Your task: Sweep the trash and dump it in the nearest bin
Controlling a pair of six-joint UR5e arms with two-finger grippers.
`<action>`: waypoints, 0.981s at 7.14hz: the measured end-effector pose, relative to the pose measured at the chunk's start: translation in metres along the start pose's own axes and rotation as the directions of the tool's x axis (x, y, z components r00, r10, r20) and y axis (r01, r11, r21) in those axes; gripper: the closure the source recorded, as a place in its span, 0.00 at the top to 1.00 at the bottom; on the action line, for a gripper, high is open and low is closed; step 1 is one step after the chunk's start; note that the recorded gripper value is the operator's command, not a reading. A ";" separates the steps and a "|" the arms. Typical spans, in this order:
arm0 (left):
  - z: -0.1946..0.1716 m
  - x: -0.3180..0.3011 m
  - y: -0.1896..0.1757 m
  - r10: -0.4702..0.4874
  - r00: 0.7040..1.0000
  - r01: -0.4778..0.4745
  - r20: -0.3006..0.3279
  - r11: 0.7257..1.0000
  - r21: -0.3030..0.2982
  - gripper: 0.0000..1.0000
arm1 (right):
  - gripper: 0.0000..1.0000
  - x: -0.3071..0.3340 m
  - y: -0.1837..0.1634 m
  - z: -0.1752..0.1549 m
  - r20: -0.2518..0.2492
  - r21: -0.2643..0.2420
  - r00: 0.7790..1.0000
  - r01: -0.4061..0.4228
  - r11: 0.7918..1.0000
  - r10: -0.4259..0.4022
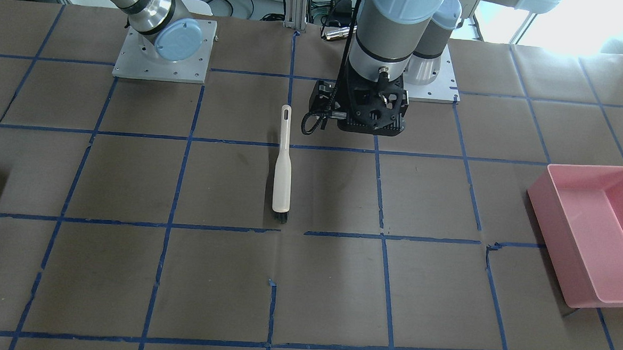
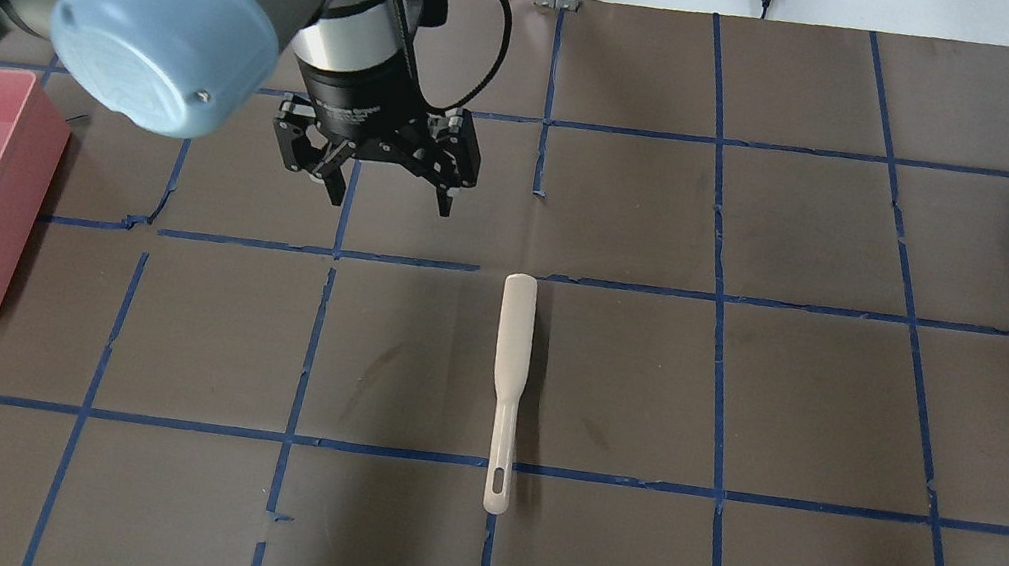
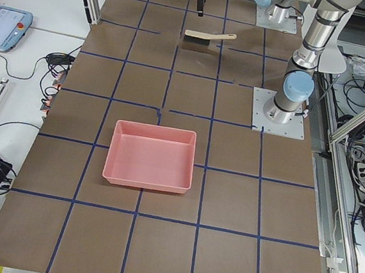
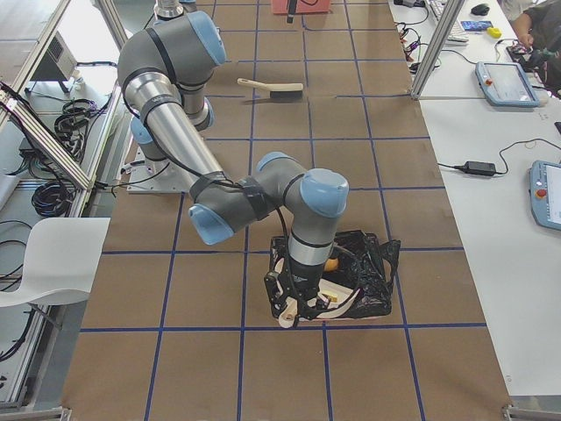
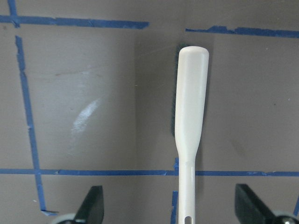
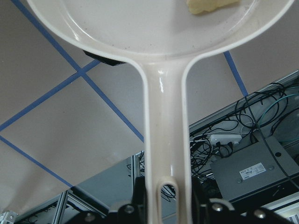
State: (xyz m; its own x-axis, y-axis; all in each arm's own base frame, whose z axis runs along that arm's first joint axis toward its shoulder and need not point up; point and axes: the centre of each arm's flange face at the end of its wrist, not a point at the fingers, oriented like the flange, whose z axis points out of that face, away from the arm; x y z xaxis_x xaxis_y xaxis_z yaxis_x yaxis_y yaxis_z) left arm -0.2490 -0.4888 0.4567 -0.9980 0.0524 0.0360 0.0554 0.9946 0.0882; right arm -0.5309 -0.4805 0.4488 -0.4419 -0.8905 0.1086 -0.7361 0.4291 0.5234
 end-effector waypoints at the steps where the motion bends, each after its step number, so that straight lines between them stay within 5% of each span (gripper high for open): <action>1: -0.012 -0.006 -0.001 0.070 0.997 -0.070 0.014 0.997 0.024 1.00 | 0.01 0.004 -0.005 -0.009 -0.021 -0.028 1.000 0.020 0.999 -0.021; 4: -0.020 -0.025 -0.008 0.124 0.989 -0.130 0.085 0.988 0.078 1.00 | 0.00 0.012 -0.018 -0.034 -0.068 -0.073 0.996 0.050 0.996 -0.055; 7: -0.026 -0.029 -0.005 0.110 0.992 -0.117 0.065 0.986 0.119 1.00 | 0.00 0.015 -0.021 -0.066 -0.140 -0.056 0.990 0.022 0.998 -0.030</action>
State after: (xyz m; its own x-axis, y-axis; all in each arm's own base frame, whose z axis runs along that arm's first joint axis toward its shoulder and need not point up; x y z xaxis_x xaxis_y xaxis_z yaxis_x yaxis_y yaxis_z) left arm -0.2195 -0.4974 0.4812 -0.9857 0.1672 -0.0189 0.1678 0.9852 -0.0353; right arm -0.4885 -0.5132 0.4955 -0.3436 -0.9152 0.2105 -0.7158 0.4003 0.5722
